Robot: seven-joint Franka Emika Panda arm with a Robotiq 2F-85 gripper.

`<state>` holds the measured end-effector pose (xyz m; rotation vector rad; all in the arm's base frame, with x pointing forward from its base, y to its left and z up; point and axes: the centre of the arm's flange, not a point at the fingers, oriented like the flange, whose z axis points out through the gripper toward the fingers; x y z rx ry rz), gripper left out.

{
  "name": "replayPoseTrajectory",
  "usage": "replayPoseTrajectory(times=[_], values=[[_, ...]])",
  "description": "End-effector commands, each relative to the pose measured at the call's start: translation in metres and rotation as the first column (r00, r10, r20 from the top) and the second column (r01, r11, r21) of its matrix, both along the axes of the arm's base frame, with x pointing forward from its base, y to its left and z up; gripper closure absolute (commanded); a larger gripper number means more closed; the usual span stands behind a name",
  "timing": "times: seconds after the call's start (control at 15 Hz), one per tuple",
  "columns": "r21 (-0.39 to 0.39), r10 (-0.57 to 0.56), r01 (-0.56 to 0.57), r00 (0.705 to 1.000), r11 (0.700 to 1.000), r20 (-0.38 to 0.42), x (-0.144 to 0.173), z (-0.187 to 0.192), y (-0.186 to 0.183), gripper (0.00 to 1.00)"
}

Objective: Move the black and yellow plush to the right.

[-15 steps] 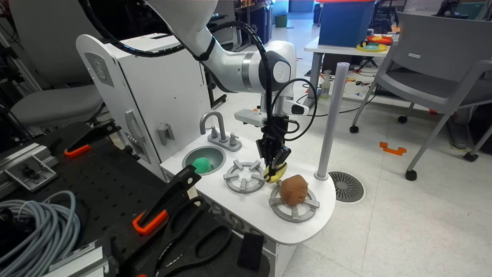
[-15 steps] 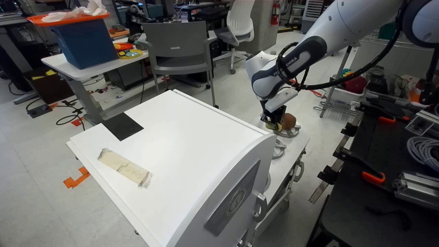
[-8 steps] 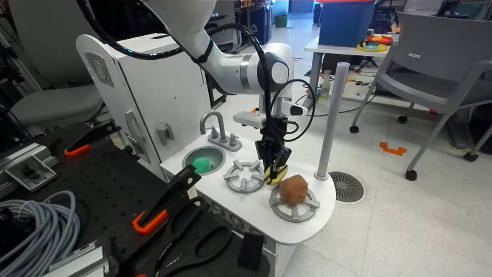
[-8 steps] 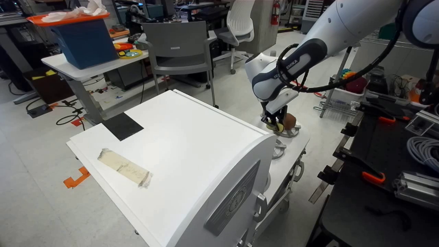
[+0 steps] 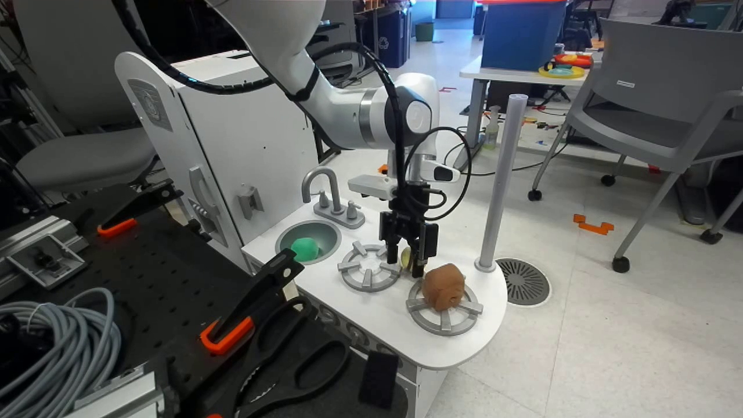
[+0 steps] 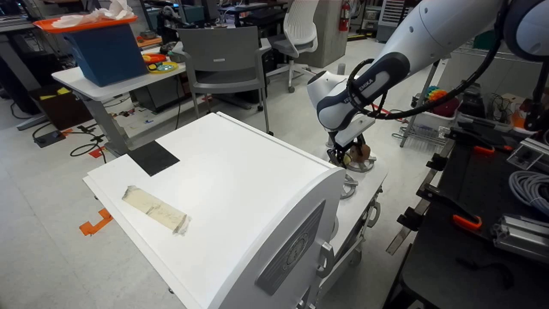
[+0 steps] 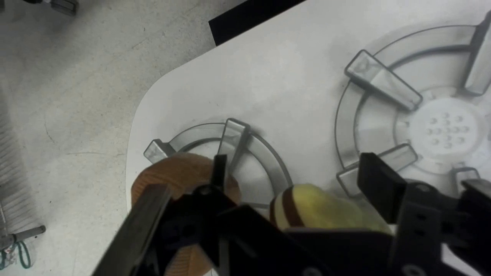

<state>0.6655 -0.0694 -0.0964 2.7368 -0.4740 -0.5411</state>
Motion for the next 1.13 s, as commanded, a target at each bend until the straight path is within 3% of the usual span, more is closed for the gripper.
replayPoseTrajectory(times=[0.0,0.33,0.8,0.87,1.07], values=[[-0.052,0.009,-0.01,1.0,0.999,-0.029,0.042,-0.038,0.002,0.0],[-0.045,0.033,-0.035,0.999,0.998,-0.032,0.032,-0.025,0.013,0.0],[0.171,0.134,-0.111,0.983,0.979,-0.125,-0.013,0.063,0.055,0.0],[0.105,0.12,-0.111,0.989,0.988,-0.09,0.003,0.026,0.051,0.0],[0.138,0.142,-0.128,0.985,0.982,-0.097,0.006,0.048,0.058,0.0]])
